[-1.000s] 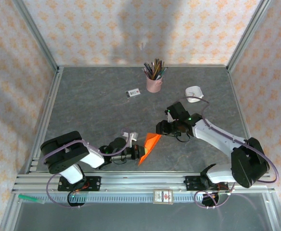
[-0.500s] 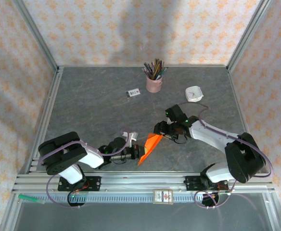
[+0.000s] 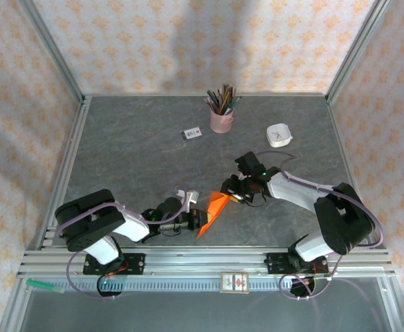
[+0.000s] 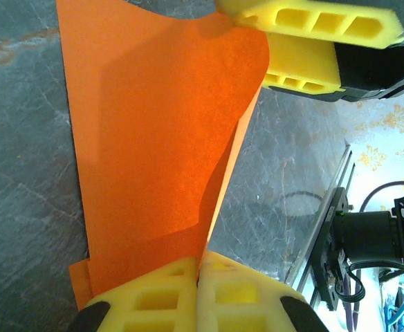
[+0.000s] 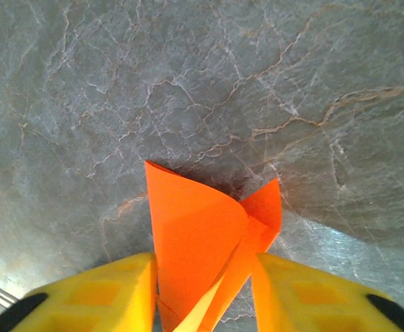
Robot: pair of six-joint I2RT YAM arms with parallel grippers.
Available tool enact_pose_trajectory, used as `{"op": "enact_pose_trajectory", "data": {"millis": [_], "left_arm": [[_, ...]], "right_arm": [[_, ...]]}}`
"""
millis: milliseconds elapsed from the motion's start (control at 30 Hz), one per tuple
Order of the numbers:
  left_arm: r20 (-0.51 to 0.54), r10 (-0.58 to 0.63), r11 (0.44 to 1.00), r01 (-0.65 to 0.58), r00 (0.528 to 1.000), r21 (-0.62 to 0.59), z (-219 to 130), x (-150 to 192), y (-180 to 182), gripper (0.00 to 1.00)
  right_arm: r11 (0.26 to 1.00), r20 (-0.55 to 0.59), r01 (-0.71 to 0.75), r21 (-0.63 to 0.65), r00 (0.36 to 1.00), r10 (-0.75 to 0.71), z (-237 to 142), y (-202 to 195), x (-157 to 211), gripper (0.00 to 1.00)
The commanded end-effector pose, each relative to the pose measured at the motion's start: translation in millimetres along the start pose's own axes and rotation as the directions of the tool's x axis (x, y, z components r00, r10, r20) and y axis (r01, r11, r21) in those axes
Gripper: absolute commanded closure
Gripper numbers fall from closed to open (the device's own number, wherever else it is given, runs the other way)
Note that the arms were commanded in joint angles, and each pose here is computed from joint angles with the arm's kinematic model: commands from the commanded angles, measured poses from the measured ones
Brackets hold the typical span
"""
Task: Fold a paper plane with a square sheet of paper (pick it up from the middle)
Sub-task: Perform the fifth fold on the wing at the bottom-center of the table.
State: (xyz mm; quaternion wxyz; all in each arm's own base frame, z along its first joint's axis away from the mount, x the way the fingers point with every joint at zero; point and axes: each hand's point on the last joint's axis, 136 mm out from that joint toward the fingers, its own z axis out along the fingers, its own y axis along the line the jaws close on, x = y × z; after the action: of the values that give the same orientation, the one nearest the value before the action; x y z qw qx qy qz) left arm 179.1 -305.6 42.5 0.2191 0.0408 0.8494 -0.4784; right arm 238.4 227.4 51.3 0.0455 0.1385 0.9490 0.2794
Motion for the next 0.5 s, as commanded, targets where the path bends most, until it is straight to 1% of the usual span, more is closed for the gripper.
{"op": "enact_pose_trajectory", "data": {"millis": [0,67,467], "left_arm": [[0.007,0.038,0.999,-0.038,0.999,-0.022,3.9,-4.4,3.0,1.0],[0.005,0.047,0.999,-0.046,0.999,-0.021,3.9,-4.3,2.4,1.0],[-0.008,0.076,0.996,-0.076,0.997,-0.038,5.5,-4.9,2.6,1.0]], "right_arm": [[1.0,0.005,-0.004,0.01,1.0,0.004,0.9,3.5,-3.6,0.66],[1.0,0.003,-0.002,0.019,1.0,0.002,1.3,3.1,-4.2,0.7],[0.999,-0.018,0.017,0.039,1.0,-0.016,2.4,6.6,-6.2,0.81]]}}
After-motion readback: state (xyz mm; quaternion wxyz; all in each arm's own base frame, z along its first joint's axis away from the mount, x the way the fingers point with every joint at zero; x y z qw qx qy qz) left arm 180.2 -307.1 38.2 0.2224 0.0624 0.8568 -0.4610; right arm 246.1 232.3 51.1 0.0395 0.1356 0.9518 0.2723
